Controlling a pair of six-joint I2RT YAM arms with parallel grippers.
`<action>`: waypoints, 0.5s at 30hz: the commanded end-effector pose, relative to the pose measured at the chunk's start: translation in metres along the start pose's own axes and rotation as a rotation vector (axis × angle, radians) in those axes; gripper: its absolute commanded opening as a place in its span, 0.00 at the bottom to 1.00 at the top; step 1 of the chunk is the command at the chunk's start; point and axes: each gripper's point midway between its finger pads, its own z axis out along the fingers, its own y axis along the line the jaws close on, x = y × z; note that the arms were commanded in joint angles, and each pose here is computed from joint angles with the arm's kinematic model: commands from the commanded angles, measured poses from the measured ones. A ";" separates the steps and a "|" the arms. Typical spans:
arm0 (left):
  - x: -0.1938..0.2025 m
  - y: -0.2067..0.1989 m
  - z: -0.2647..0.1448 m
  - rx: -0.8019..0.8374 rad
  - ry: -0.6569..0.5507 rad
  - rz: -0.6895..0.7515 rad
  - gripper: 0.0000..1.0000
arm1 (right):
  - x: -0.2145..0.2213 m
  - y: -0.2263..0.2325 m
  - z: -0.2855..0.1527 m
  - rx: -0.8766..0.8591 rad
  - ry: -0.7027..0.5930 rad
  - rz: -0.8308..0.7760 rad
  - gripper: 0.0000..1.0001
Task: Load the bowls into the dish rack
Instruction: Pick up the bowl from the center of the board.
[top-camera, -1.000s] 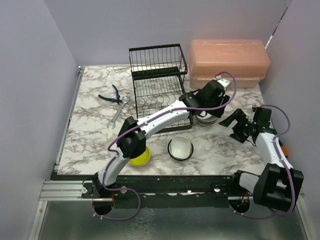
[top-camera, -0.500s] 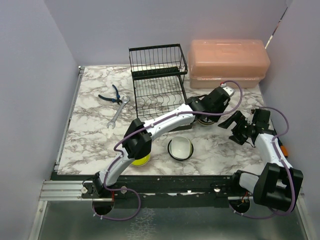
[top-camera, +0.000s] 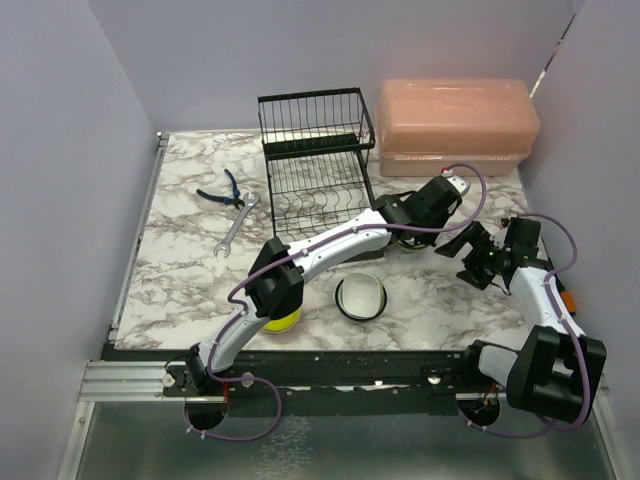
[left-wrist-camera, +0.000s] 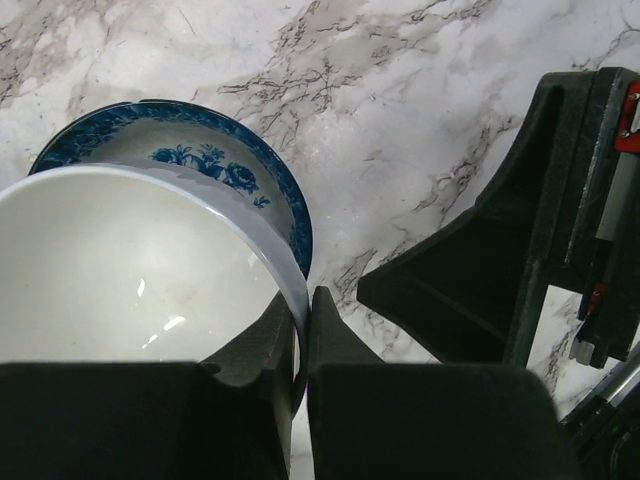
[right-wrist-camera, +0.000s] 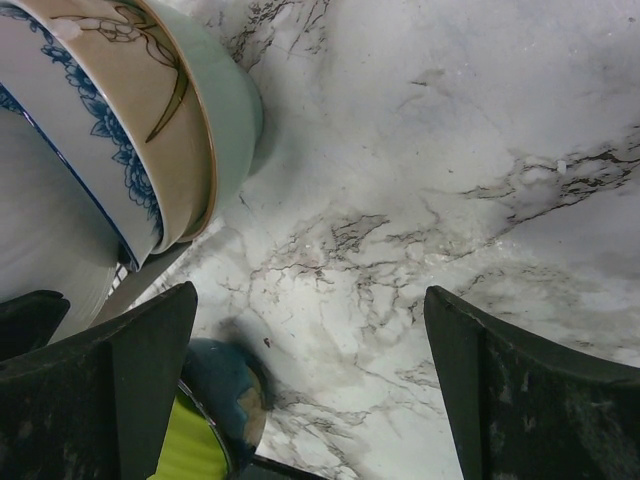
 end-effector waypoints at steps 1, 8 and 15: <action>-0.037 -0.014 -0.023 0.044 -0.101 -0.023 0.00 | -0.003 0.007 -0.003 -0.030 0.005 -0.017 1.00; -0.073 -0.018 -0.061 0.094 -0.206 -0.050 0.00 | -0.008 0.015 -0.007 -0.051 -0.005 -0.032 1.00; -0.092 -0.008 -0.099 0.191 -0.297 -0.125 0.00 | -0.014 0.027 -0.014 -0.095 -0.021 -0.074 1.00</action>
